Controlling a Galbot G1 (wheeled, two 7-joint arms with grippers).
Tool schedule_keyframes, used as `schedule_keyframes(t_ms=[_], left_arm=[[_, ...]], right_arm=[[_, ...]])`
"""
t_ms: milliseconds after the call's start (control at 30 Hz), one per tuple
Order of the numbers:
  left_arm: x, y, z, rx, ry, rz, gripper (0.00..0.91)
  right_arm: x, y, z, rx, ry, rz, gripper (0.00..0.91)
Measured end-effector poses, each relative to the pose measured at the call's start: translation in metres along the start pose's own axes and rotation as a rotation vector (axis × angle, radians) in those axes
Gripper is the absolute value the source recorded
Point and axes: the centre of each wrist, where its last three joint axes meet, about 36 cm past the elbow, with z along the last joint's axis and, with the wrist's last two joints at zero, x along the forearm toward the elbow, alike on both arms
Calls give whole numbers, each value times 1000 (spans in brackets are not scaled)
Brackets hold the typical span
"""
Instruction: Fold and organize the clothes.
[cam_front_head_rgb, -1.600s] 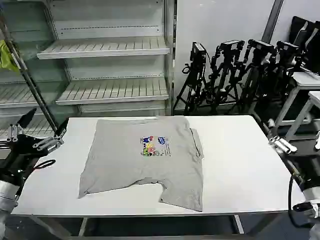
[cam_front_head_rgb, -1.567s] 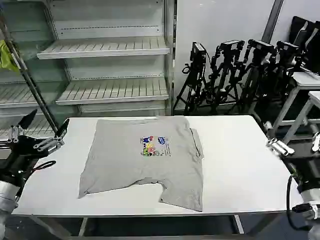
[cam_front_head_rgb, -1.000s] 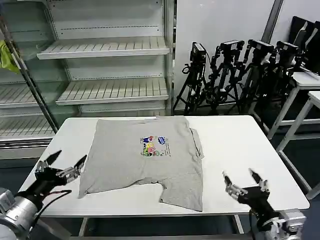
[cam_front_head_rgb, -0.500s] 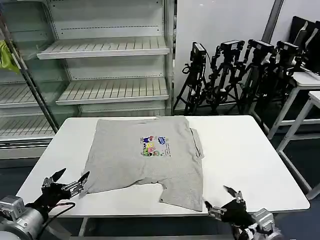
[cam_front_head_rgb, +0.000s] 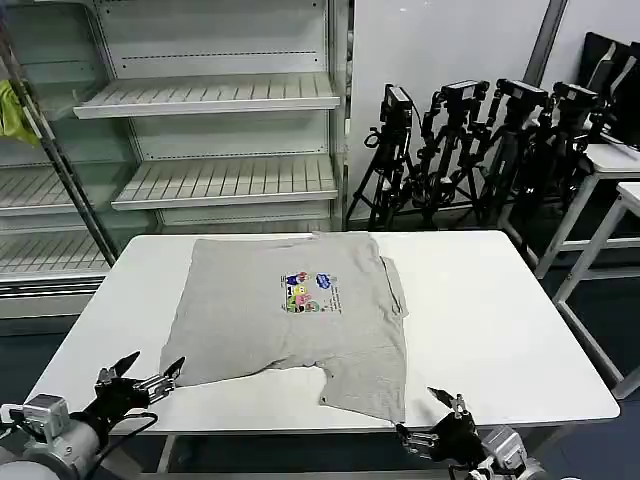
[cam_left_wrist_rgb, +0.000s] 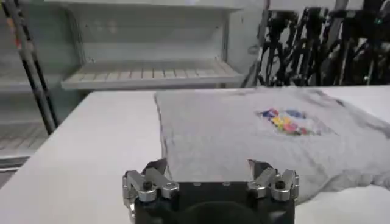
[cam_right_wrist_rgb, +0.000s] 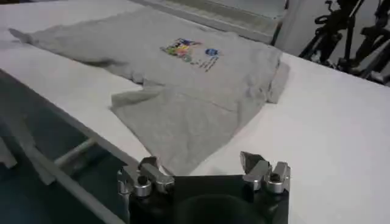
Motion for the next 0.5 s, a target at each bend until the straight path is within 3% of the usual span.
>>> schedule_keyframes(t_ms=[500], left_arm=[[-27,12,34,-10,92,-17,907]], right_arm=[[-12,7,5,-32,9,-15,907]])
